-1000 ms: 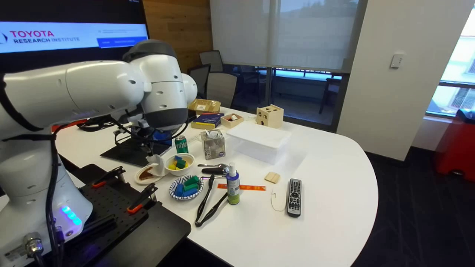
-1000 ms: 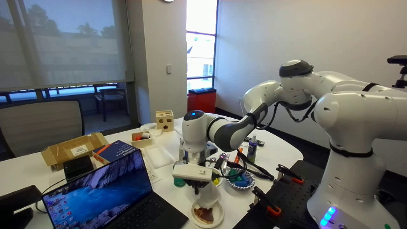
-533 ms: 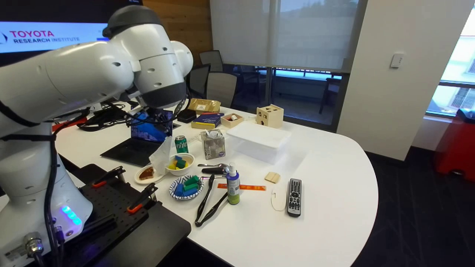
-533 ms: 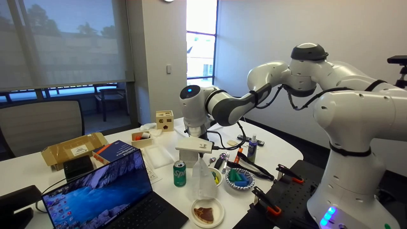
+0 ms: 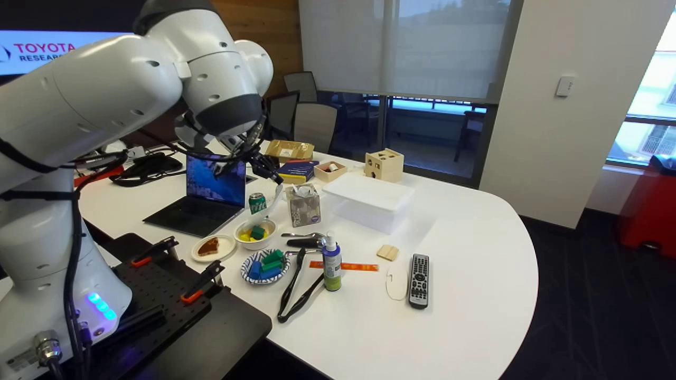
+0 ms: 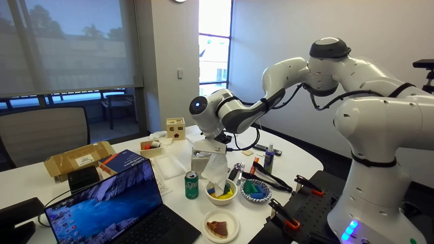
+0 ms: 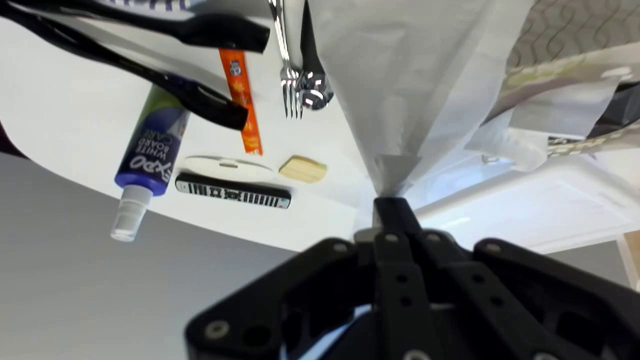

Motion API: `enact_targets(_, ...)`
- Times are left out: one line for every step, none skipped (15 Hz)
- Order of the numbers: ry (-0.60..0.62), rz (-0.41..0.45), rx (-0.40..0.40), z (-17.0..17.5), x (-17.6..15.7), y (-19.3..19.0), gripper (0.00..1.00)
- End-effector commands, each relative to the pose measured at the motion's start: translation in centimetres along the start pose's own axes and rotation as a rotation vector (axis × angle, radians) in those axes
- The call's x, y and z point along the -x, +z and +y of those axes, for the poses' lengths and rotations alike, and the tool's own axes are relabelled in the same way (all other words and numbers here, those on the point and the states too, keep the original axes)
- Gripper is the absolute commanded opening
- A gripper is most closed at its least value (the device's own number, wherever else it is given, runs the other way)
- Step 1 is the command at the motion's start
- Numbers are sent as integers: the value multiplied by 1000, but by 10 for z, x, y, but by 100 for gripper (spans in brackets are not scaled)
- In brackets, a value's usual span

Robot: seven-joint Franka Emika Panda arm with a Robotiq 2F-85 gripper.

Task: Remove the blocks from the white plate and put them in the white bowl then use the napkin to wipe the pizza slice on the plate.

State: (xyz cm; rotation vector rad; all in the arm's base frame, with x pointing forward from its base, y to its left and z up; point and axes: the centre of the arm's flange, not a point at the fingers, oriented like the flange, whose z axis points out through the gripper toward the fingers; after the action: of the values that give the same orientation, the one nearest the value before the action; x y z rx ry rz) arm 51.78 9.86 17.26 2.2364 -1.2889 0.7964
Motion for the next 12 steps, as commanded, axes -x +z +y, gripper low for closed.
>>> enact_targets(33,32,-20,-8,-6,16,0)
enact_targets(13,37,7,-3,-4,16,1)
enact_targets(17,35,4,-4,-5,18,1)
enact_targets(18,34,2,-4,-5,19,1)
enact_targets(18,34,1,-4,-5,19,1)
enact_targets(18,34,0,-4,-5,18,0)
enact_targets(33,35,19,-10,-10,36,0)
enact_targets(50,49,49,-14,-17,56,0)
enact_targets(60,53,70,-17,-25,73,0)
enact_targets(70,65,90,-21,-33,91,0)
enact_targets(82,82,107,-23,-40,105,0)
enact_targets(92,94,122,-26,-47,119,0)
